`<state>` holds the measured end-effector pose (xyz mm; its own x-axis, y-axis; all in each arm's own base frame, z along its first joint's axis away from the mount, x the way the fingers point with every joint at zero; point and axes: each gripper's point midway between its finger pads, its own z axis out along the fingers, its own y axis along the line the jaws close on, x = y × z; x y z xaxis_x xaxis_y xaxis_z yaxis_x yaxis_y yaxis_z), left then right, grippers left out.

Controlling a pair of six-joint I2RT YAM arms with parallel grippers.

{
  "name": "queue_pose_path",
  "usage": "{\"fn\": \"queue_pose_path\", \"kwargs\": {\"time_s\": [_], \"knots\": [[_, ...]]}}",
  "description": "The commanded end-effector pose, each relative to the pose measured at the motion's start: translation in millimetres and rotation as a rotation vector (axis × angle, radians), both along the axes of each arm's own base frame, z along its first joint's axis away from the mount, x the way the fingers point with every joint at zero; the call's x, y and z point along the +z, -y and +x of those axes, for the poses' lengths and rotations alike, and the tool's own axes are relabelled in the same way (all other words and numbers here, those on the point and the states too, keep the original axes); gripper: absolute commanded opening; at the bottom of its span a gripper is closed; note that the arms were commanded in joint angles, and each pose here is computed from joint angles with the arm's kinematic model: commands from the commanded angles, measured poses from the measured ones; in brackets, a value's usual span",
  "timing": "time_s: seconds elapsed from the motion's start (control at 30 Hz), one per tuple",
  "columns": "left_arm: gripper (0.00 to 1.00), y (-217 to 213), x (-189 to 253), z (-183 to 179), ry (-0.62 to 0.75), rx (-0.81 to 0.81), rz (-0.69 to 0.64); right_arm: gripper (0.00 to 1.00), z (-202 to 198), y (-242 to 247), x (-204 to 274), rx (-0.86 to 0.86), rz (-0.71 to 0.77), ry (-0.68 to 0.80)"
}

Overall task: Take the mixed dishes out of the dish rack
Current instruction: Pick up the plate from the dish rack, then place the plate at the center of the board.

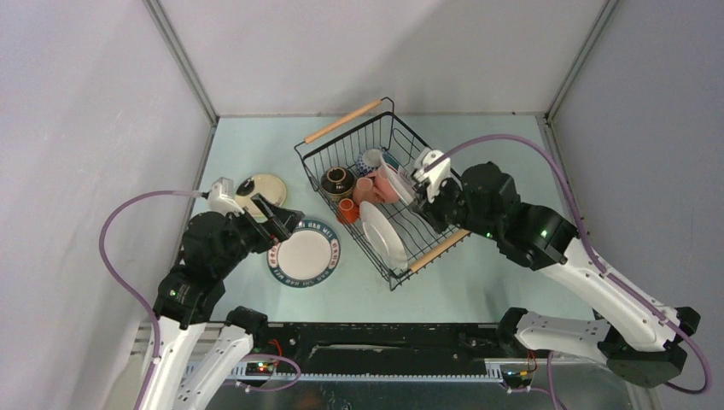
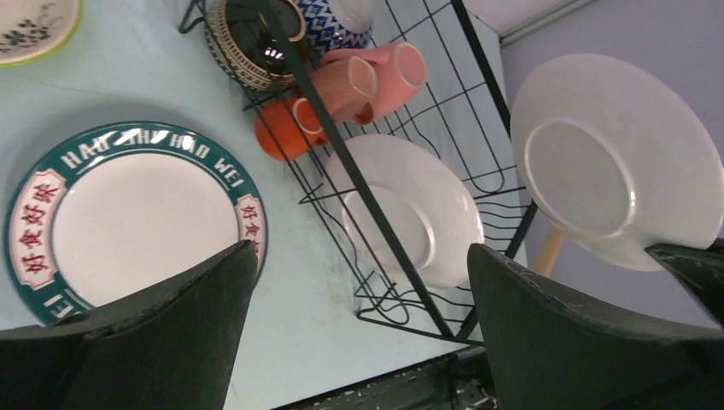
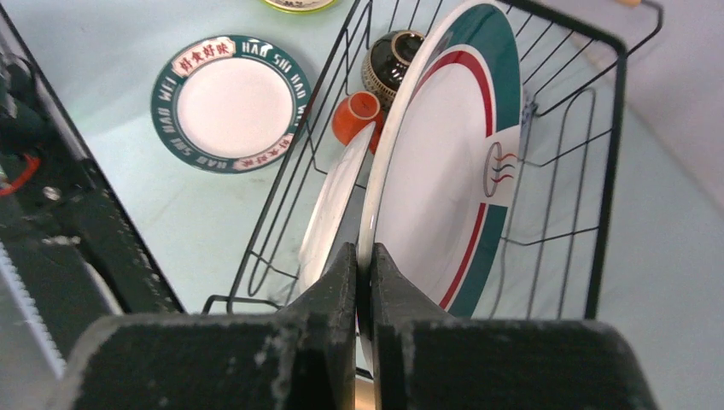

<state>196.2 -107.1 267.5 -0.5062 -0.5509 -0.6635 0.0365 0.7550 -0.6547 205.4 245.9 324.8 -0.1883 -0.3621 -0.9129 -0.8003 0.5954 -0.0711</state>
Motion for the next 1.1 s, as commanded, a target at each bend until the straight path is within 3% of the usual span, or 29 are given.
{"fn": "queue_pose_path", "kwargs": {"time_s": [0.0, 0.5, 0.87, 1.07], "knots": [[0.99, 24, 31, 2, 0.052, -0.097, -0.111, 0.00, 14, 6, 58, -0.091, -0.049, 0.327], [0.99, 39, 76, 4, 0.129, -0.137, -0.265, 0.00, -17, -68, 26, -0.007, -0.537, 0.691], [0.96, 43, 72, 6, 0.118, -0.137, -0.315, 0.00, -37, -117, 13, 0.074, -0.612, 0.814], [0.80, 46, 60, 8, 0.091, -0.143, -0.313, 0.00, -46, -135, 8, 0.103, -0.628, 0.856]]}}
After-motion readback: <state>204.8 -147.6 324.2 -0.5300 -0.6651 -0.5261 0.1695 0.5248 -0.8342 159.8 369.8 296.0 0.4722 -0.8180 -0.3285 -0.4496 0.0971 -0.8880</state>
